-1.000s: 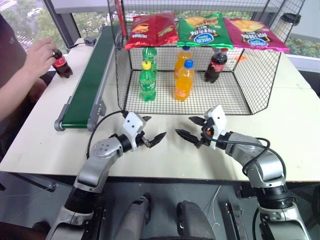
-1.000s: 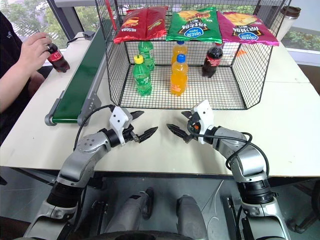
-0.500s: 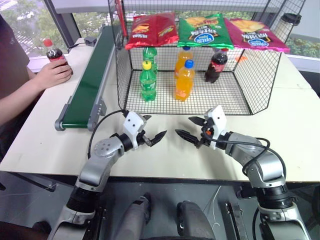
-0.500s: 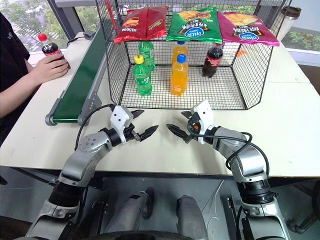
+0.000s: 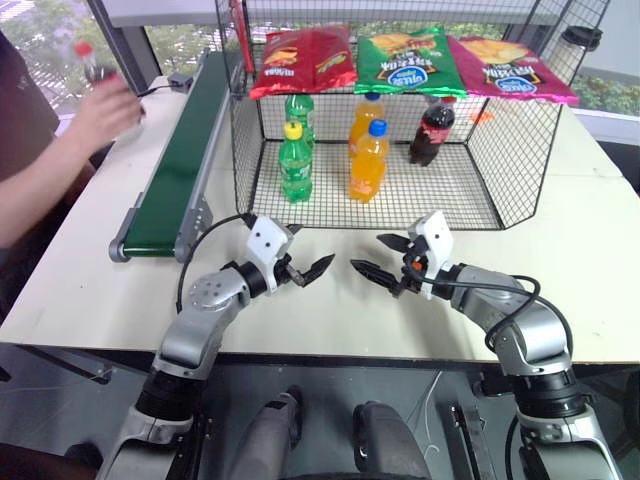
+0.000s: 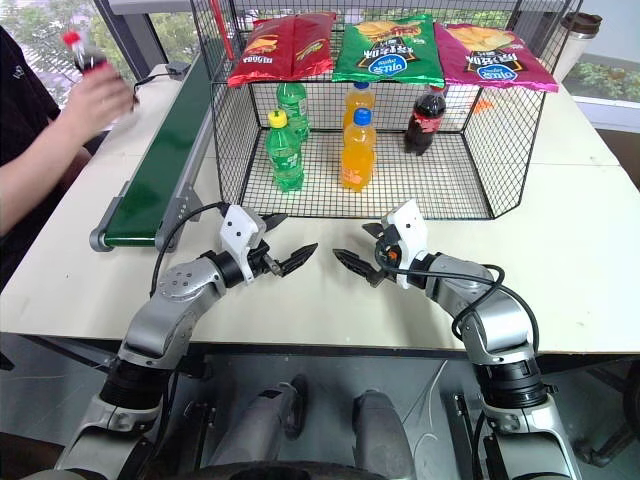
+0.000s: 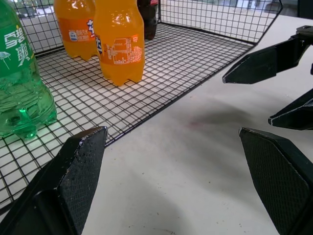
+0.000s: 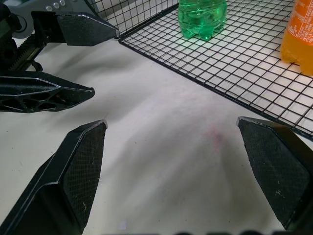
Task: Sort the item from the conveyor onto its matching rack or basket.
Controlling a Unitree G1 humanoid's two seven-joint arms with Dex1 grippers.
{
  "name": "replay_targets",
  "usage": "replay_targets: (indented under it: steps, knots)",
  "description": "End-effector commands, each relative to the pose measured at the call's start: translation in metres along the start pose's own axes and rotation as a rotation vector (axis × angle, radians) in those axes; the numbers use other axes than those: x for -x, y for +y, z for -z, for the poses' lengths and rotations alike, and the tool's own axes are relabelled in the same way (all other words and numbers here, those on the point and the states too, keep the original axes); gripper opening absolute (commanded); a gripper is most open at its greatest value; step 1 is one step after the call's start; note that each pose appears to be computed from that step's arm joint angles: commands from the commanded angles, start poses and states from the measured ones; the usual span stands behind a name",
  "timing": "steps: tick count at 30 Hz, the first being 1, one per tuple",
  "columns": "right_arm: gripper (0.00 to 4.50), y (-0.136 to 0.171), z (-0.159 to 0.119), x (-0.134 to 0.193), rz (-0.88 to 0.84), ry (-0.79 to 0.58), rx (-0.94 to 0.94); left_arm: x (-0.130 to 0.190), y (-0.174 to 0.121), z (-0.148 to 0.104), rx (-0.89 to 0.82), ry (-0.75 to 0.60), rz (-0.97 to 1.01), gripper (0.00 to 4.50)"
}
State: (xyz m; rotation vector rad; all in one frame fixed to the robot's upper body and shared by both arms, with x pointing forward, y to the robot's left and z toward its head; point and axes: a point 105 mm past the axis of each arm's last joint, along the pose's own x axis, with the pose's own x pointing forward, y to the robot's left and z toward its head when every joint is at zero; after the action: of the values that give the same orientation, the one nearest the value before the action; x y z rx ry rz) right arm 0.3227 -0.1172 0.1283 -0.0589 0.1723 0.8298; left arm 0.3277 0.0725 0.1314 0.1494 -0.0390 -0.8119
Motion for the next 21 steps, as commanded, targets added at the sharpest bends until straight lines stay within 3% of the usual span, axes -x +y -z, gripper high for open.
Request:
replay_targets:
  steps: [1,13,21]
  knots:
    - [4.41,0.002,-0.015,0.003,-0.006,-0.047,0.038,0.001,0.003,-0.007,-0.02,-0.025,-0.01,4.5]
    - [4.41,0.001,-0.017,0.001,-0.011,-0.053,0.038,0.004,0.007,0.004,-0.085,0.026,-0.026,4.5]
    - [4.41,0.005,-0.029,0.004,-0.049,-0.071,0.065,0.02,0.013,-0.017,-0.155,-0.029,-0.049,4.5]
